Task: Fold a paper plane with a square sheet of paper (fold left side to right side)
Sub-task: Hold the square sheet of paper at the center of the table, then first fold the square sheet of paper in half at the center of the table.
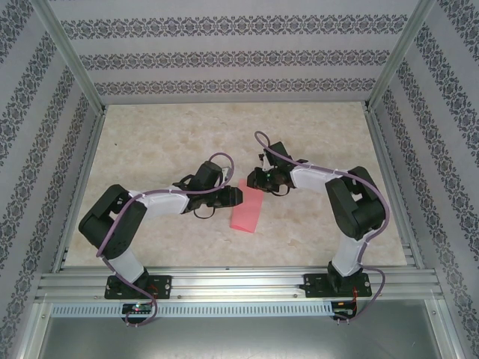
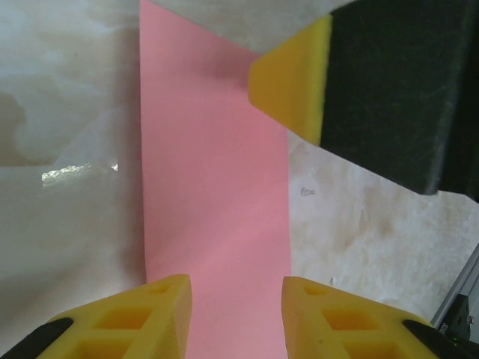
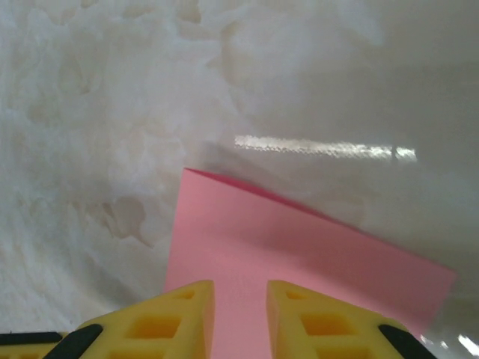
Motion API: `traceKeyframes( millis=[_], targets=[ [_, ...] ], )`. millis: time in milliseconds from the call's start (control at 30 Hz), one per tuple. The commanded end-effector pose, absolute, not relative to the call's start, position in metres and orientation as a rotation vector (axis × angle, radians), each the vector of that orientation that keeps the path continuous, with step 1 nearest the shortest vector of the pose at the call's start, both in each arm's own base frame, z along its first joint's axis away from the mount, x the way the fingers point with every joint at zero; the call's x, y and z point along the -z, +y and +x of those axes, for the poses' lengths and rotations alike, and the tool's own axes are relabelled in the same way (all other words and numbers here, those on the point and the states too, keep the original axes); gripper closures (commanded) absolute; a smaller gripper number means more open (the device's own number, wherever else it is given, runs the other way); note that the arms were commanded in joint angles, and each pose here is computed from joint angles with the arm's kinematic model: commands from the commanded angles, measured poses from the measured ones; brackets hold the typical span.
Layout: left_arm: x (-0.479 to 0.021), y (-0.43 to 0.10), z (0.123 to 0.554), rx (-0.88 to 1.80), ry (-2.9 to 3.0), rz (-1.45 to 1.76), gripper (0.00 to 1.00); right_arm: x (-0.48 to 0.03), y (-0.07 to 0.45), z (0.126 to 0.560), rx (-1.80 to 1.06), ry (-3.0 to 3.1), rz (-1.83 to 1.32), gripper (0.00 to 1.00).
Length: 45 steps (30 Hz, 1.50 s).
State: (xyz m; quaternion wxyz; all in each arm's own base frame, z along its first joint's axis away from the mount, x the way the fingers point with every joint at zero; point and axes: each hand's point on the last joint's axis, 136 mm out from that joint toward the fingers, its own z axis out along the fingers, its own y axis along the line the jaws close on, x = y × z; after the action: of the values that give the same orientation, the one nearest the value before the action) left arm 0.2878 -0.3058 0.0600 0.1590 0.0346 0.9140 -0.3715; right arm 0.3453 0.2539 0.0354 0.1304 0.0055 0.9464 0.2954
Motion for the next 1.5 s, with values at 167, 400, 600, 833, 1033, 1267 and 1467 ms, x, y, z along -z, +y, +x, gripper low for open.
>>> traceKeyframes(
  millis=[167, 400, 600, 833, 1033, 1267, 1467],
  targets=[
    [-0.069, -0.324, 0.289, 1.144, 2.554, 0.156, 0.62, -0.024, 0.267, 0.358, -0.894, 2.763, -0.026, 0.74],
    [-0.065, -0.33, 0.283, 1.157, 2.568, 0.195, 0.62, -0.012, 0.271, 0.359, -0.858, 2.803, -0.032, 0.74],
    [-0.057, -0.328, 0.275, 1.132, 2.602, 0.22, 0.62, -0.005, 0.267, 0.355, -0.814, 2.833, -0.042, 0.74],
    [-0.04, -0.321, 0.262, 1.093, 2.666, 0.237, 0.62, 0.001, 0.261, 0.35, -0.774, 2.857, -0.045, 0.75],
    [-0.027, -0.309, 0.254, 1.038, 2.704, 0.206, 0.62, 0.002, 0.261, 0.349, -0.773, 2.861, -0.049, 0.75],
    [-0.019, -0.305, 0.246, 1.025, 2.729, 0.211, 0.62, 0.003, 0.26, 0.349, -0.769, 2.863, -0.046, 0.75],
    [-0.012, -0.296, 0.229, 1.015, 2.768, 0.229, 0.62, 0.004, 0.259, 0.35, -0.764, 2.869, -0.041, 0.75]
  ],
)
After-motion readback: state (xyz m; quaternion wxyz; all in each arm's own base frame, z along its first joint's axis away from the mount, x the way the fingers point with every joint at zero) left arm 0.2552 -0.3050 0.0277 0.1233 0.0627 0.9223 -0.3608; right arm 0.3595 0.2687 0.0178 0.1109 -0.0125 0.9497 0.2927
